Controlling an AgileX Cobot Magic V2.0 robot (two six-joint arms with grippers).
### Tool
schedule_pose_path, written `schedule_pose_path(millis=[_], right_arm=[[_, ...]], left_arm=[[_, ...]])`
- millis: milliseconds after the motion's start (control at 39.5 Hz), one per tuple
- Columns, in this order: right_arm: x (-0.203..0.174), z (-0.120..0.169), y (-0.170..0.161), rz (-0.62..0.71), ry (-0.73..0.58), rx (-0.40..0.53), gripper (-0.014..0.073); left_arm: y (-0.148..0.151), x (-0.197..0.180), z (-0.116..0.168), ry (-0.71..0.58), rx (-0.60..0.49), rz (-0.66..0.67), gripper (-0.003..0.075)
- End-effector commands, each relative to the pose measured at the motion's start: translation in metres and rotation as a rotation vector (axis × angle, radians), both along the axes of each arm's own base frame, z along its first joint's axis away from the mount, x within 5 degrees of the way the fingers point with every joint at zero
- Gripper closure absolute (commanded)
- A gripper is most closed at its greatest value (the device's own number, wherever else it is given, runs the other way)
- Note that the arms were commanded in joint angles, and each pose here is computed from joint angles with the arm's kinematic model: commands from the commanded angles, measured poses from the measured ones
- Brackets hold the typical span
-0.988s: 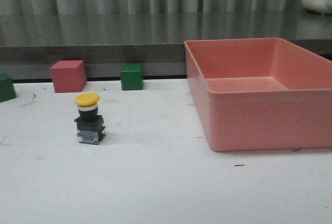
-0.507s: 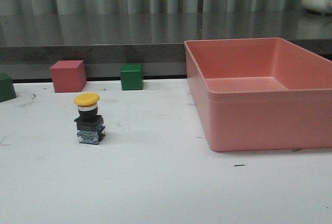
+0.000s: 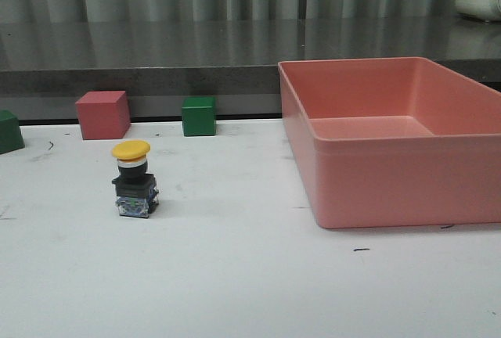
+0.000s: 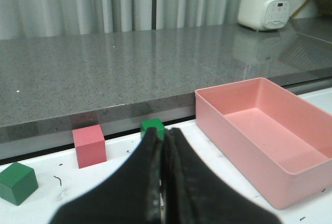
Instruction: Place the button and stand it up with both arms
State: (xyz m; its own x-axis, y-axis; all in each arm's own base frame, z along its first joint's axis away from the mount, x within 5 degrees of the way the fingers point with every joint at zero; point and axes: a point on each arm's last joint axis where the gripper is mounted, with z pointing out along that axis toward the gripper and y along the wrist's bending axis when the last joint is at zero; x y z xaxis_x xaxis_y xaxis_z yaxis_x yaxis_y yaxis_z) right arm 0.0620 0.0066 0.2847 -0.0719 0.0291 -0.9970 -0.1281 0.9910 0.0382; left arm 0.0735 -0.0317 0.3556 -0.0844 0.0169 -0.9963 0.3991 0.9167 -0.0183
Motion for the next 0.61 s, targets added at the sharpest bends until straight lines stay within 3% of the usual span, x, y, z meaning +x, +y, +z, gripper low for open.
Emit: schedule_pose_path(millis=[0, 304, 456, 583], right_arm=[[0.000, 0.016, 0.001, 0.010, -0.101, -0.012, 0.0666], [0.000, 0.016, 0.001, 0.010, -0.101, -0.012, 0.0666], [0.000, 0.016, 0.001, 0.010, -0.101, -0.012, 0.0666], [0.000, 0.016, 0.001, 0.010, -0.101, -0.012, 0.0666]], left_arm=[[-0.001, -0.002, 0.019, -0.094, -0.072, -0.019, 0.0740], [0.002, -0.010, 0.014, -0.132, -0.058, -0.010, 0.0740], [0.013, -0.021, -0.010, -0.131, -0.127, 0.083, 0.0740], [0.020, -0.030, -0.038, -0.145, -0.121, 0.177, 0.0740]])
